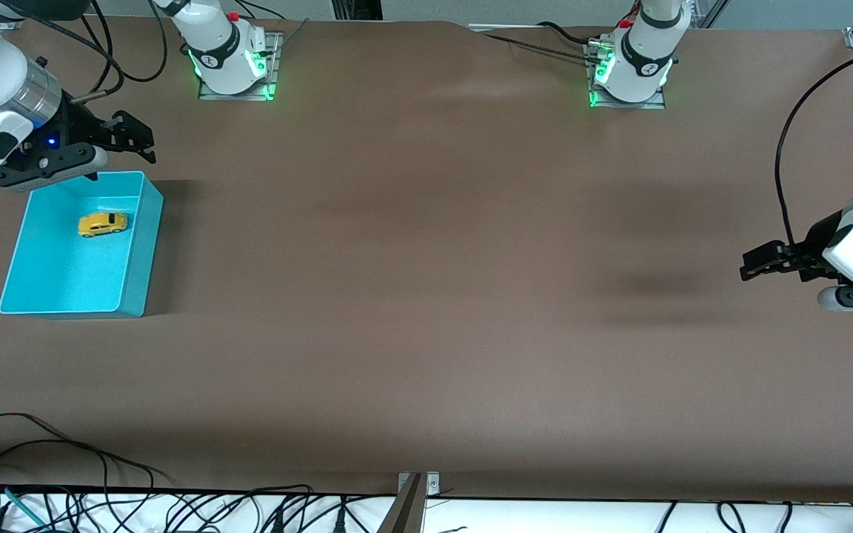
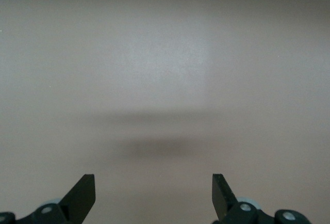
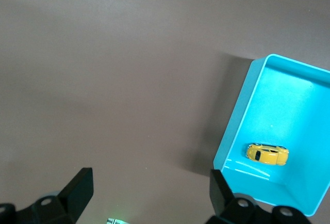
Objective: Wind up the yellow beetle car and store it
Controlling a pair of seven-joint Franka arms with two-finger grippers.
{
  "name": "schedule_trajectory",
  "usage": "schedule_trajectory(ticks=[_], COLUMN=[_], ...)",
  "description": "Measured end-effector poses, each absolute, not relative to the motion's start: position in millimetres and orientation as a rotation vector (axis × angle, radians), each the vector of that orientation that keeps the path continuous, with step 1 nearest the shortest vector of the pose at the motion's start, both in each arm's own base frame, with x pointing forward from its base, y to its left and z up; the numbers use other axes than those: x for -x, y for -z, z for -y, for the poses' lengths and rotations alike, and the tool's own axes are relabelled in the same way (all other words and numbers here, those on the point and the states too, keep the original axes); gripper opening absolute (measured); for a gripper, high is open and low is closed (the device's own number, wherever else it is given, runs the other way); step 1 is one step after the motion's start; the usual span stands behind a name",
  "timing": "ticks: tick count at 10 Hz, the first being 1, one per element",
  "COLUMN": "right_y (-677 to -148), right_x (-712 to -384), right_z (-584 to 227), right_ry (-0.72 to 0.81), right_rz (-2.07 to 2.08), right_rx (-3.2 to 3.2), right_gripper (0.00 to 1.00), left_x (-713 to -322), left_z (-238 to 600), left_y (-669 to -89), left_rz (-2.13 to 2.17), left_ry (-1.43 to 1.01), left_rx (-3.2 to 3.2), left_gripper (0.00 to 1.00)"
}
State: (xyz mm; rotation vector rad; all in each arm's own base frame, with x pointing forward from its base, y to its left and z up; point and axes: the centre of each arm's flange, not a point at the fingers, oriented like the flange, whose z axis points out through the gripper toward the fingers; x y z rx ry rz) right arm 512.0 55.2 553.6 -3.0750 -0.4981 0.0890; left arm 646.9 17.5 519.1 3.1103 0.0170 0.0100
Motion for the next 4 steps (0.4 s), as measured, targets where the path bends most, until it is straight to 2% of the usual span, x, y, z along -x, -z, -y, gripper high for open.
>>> schedule_trajectory(ticks=[4], right_y=[-569.3], right_x=[-508.9], right_z=[-55.2], right_ry=[-0.044], right_rz=[0.503], right_rx=[3.091], right_gripper=[1.0], left_x=[-646.7], left_z=[-17.5], left_y=[-519.0], left_rz=[-0.016], left_ry=[-0.008], left_rx=[-3.11], left_gripper=[1.0])
